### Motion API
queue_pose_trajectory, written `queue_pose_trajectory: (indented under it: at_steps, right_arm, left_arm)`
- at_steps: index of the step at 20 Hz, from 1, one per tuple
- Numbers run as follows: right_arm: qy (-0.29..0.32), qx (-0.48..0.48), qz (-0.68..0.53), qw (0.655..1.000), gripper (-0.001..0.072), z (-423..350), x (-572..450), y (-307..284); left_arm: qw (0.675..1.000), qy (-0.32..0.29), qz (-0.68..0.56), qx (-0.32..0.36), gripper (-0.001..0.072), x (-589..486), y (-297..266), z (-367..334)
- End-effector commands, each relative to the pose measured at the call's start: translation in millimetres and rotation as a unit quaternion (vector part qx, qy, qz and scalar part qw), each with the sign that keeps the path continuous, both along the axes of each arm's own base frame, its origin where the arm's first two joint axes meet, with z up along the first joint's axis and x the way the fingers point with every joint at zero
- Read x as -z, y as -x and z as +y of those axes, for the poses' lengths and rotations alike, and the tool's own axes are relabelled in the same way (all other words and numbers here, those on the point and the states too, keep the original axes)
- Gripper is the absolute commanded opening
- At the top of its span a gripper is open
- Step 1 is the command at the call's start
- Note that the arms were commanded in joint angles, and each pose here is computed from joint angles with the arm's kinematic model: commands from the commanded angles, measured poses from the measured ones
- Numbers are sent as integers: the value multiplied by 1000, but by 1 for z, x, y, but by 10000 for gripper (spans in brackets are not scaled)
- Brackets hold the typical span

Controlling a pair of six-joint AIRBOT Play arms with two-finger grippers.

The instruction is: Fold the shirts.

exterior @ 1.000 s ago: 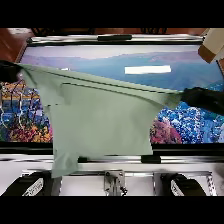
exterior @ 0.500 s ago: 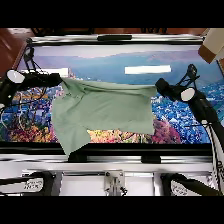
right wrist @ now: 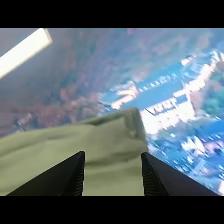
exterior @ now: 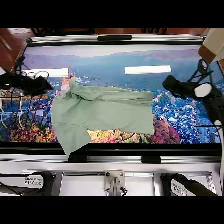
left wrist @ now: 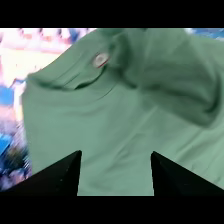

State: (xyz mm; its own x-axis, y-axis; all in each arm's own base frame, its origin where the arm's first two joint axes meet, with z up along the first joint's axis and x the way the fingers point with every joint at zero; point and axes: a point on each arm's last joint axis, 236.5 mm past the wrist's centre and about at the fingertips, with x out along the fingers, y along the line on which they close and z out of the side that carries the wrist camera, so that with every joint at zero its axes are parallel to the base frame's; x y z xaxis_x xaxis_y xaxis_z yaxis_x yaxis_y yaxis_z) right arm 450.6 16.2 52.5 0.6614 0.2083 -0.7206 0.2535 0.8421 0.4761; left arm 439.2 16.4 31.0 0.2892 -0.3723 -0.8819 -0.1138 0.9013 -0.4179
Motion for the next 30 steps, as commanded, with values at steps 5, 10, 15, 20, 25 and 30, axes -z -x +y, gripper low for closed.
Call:
queue_pose_trajectory:
  at_steps: [5,10,15,20,25,30]
  right_arm:
    - [10,-135,276,952,472,-13,71,158]
    - [-25,-127,277,952,547,1,82,162]
    - [-26,-116,286,951,547,-1,90,162]
    - [-66,-99,333,936,547,10,121,179]
    - [-113,-78,313,940,547,27,143,172]
    - [-106,-96,327,934,547,42,159,173]
  left_arm:
    - [981,24,190,-43,496,78,112,40]
    - [985,67,143,-63,496,114,96,11]
    - [981,78,171,-52,497,138,100,2]
    - [984,81,160,-22,91,140,94,-18]
    - [986,88,144,10,39,127,96,-24]
    - [988,85,132,11,39,118,93,-23]
